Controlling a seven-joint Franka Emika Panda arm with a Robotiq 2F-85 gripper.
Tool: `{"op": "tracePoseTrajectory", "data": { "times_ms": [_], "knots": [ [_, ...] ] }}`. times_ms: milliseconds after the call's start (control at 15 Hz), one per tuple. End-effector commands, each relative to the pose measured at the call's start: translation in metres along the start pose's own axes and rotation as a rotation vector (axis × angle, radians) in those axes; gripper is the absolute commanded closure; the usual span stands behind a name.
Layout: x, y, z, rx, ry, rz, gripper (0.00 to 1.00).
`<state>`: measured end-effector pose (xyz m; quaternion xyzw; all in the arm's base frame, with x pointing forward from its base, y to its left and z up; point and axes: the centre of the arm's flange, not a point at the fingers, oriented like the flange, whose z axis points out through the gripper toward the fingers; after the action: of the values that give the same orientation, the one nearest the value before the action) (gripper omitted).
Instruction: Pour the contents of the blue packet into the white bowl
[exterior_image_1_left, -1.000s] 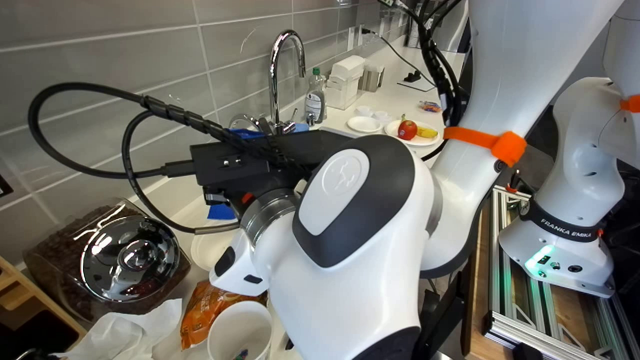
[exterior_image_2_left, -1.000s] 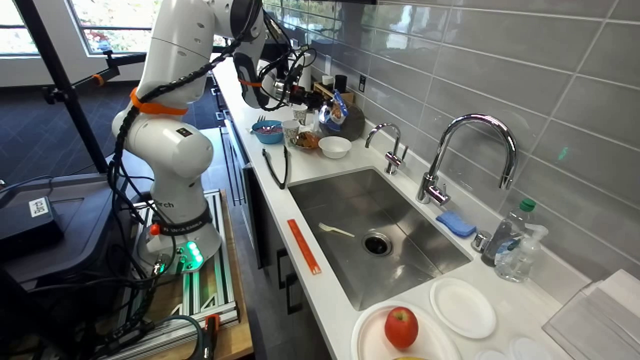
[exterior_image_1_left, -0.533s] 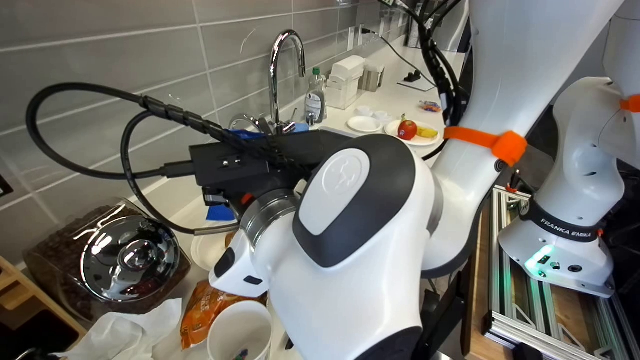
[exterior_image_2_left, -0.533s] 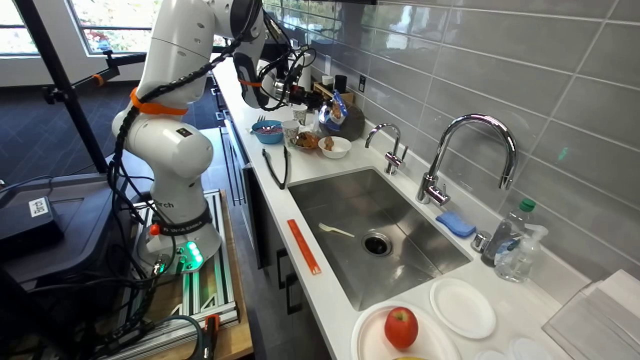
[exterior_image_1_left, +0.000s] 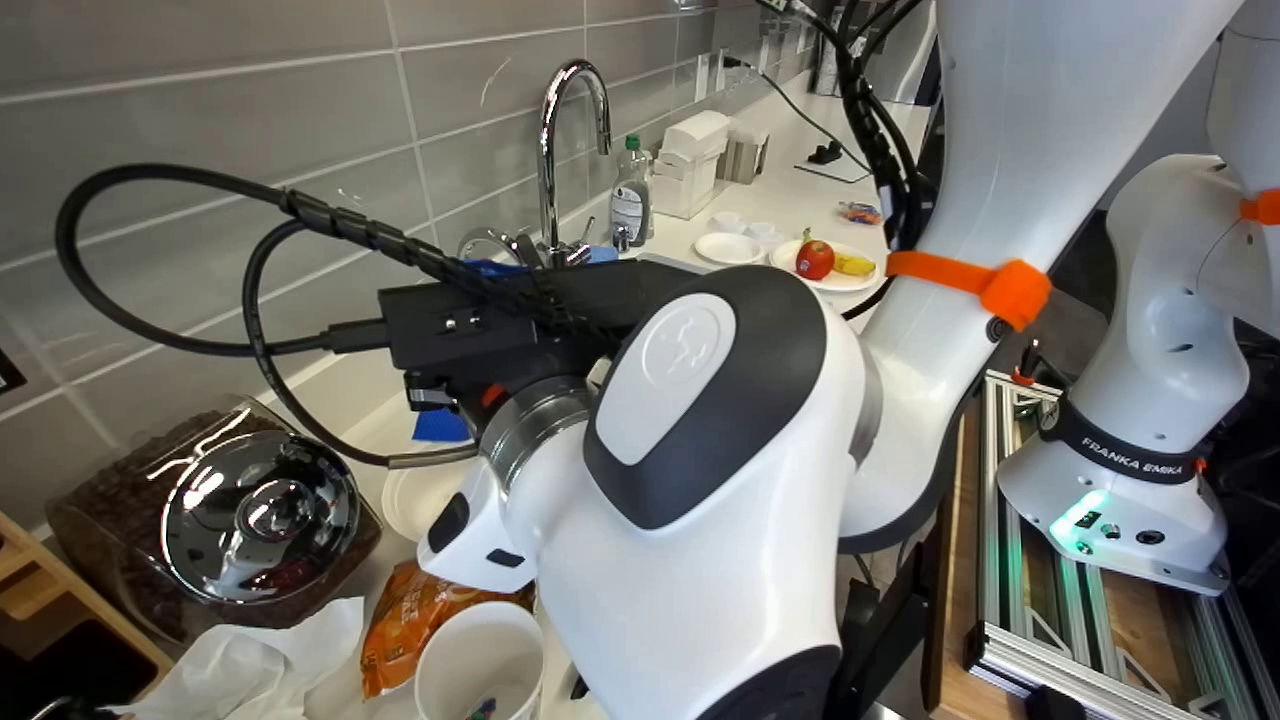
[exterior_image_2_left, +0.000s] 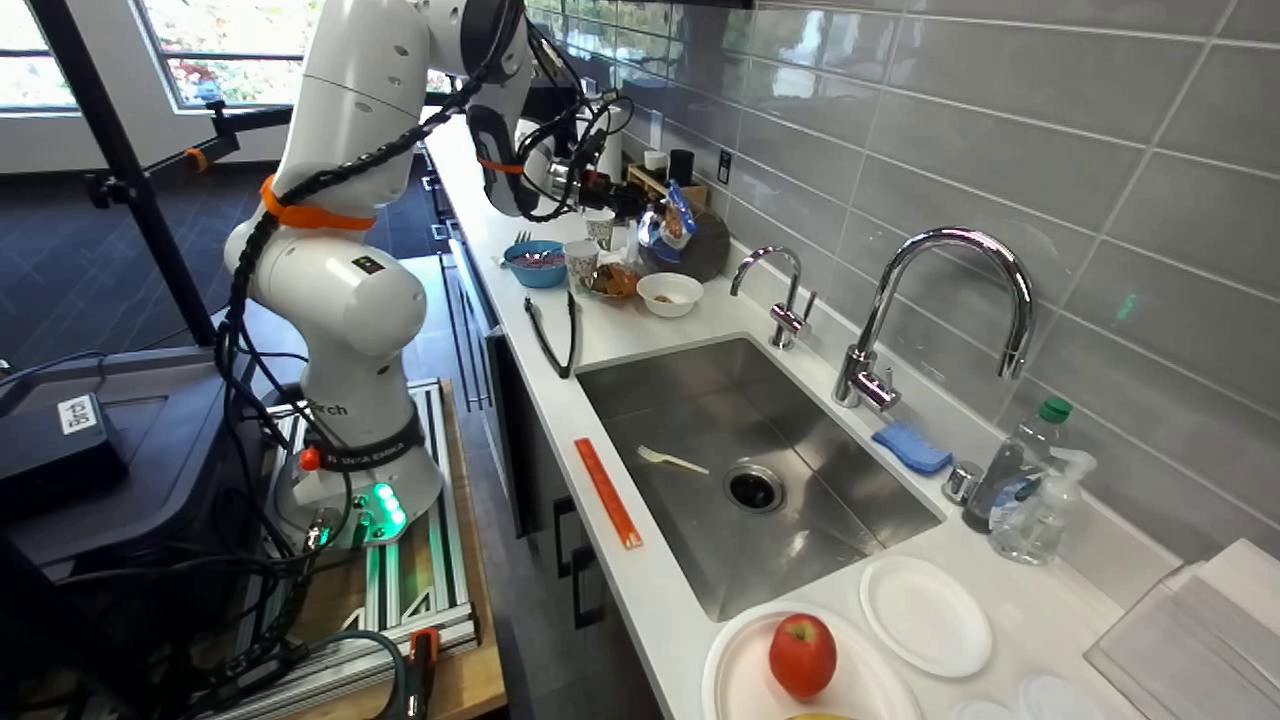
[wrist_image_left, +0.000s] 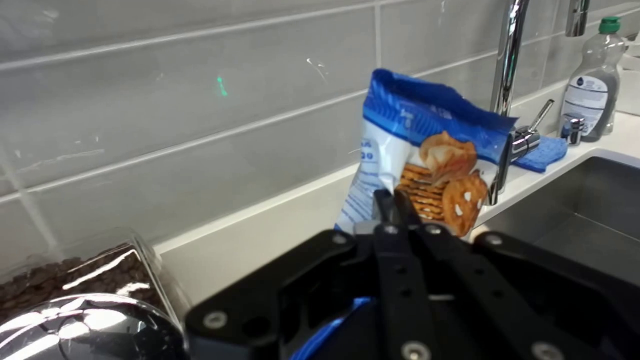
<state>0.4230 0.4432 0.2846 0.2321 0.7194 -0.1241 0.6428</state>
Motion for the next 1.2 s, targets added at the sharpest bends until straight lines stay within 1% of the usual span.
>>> {"op": "tracePoseTrajectory", "data": {
  "times_ms": [0, 67, 133, 200, 267, 333, 400, 467, 533, 600, 667, 733, 867, 933, 1000, 1067, 1133],
  "knots": [
    [-0.0047, -0.0041, 0.0004, 0.015, -0.016, 0.003, 1.0],
    [-0.0048, -0.0043, -0.0014, -0.006, 0.032, 0.004, 1.0],
    [-0.0051, -0.0036, -0.0019, -0.009, 0.031, 0.011, 1.0],
    [-0.0056, -0.0038, 0.0002, 0.017, -0.015, 0.003, 1.0],
    [-0.0058, -0.004, -0.0021, -0.016, 0.055, 0.01, 1.0],
    [-0.0051, -0.0037, -0.0023, -0.016, 0.049, 0.016, 1.0],
    [-0.0051, -0.0035, 0.0004, 0.02, -0.021, 0.003, 1.0],
    [-0.0054, -0.0041, -0.001, 0.002, 0.021, 0.002, 1.0],
    [-0.0058, -0.004, -0.0029, -0.015, 0.045, 0.013, 1.0],
    [-0.0063, -0.0041, -0.0001, 0.019, -0.024, 0.007, 1.0],
    [-0.0066, -0.0051, 0.0009, 0.035, -0.056, -0.005, 1.0],
    [-0.0069, -0.0057, -0.0019, 0.003, 0.019, 0.001, 1.0],
    [-0.0082, -0.0055, 0.0004, 0.039, -0.057, -0.001, 1.0],
    [-0.0074, -0.006, -0.0023, 0.007, 0.014, 0.003, 1.0],
    [-0.0082, -0.0057, -0.0044, -0.004, 0.029, 0.01, 1.0],
    [-0.0071, -0.0051, -0.0018, 0.031, -0.041, 0.001, 1.0],
    [-0.0071, -0.0055, -0.0033, 0.018, -0.006, 0.001, 1.0]
  ]
}}
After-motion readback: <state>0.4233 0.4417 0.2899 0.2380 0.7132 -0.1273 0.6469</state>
